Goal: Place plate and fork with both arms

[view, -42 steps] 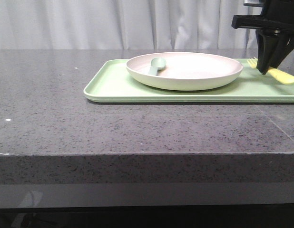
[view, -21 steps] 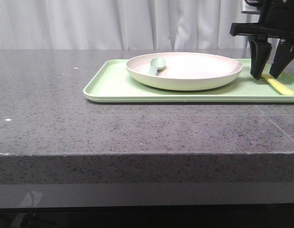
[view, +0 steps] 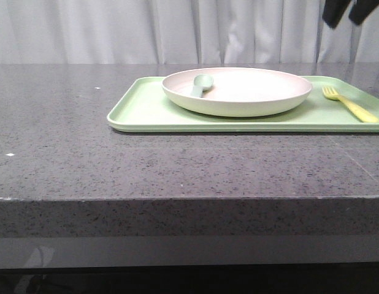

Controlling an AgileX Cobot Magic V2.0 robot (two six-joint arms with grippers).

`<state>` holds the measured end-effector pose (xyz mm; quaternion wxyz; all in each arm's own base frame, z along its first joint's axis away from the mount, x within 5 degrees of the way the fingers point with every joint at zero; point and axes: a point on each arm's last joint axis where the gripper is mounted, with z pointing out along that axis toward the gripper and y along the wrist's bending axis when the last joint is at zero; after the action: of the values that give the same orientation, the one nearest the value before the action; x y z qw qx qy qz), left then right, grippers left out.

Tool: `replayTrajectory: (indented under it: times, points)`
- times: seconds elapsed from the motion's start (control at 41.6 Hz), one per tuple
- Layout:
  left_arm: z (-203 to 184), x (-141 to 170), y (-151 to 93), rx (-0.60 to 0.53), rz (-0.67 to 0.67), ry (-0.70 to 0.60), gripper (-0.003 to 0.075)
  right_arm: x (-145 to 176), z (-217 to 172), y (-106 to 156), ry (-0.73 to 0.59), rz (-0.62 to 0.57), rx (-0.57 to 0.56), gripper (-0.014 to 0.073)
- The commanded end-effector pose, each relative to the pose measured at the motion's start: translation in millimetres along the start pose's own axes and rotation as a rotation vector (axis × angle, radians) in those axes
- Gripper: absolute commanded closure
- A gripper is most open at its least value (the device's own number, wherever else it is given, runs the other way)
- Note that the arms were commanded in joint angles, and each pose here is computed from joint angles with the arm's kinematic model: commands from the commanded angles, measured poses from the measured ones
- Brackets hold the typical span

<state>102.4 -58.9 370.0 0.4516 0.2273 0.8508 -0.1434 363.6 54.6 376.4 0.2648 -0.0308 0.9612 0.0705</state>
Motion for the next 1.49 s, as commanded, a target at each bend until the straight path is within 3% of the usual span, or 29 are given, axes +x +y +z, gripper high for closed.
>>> replayTrajectory:
  times: [0.0,0.432,0.817,1.009,1.201,1.322,1.466]
  points:
    - [-7,-12,-1,0.005,0.001,-0.098,0.0355,10,-49,8,-0.170,-0.044,-0.014,0.0253]
    - [-7,-12,-1,0.005,0.001,-0.098,0.0355,115,-126,4,-0.336,-0.104,-0.014,0.0253]
    - [-7,-12,-1,0.005,0.001,-0.098,0.0355,226,-156,-6,-0.446,-0.110,-0.022,0.0253]
    - [-7,-12,-1,0.005,0.001,-0.098,0.0355,258,-159,-9,-0.499,-0.113,-0.026,0.0253]
    - [-7,-13,-1,0.004,0.001,-0.102,0.0355,267,-161,-10,-0.526,-0.115,-0.028,0.0258]
    - [-7,-13,0,-0.006,0.006,-0.101,0.0385,267,-161,-10,-0.527,-0.115,-0.028,0.0358]
    - [-7,-13,1,-0.019,-0.013,-0.104,0.0558,267,-161,-10,-0.527,-0.115,-0.028,0.0580]
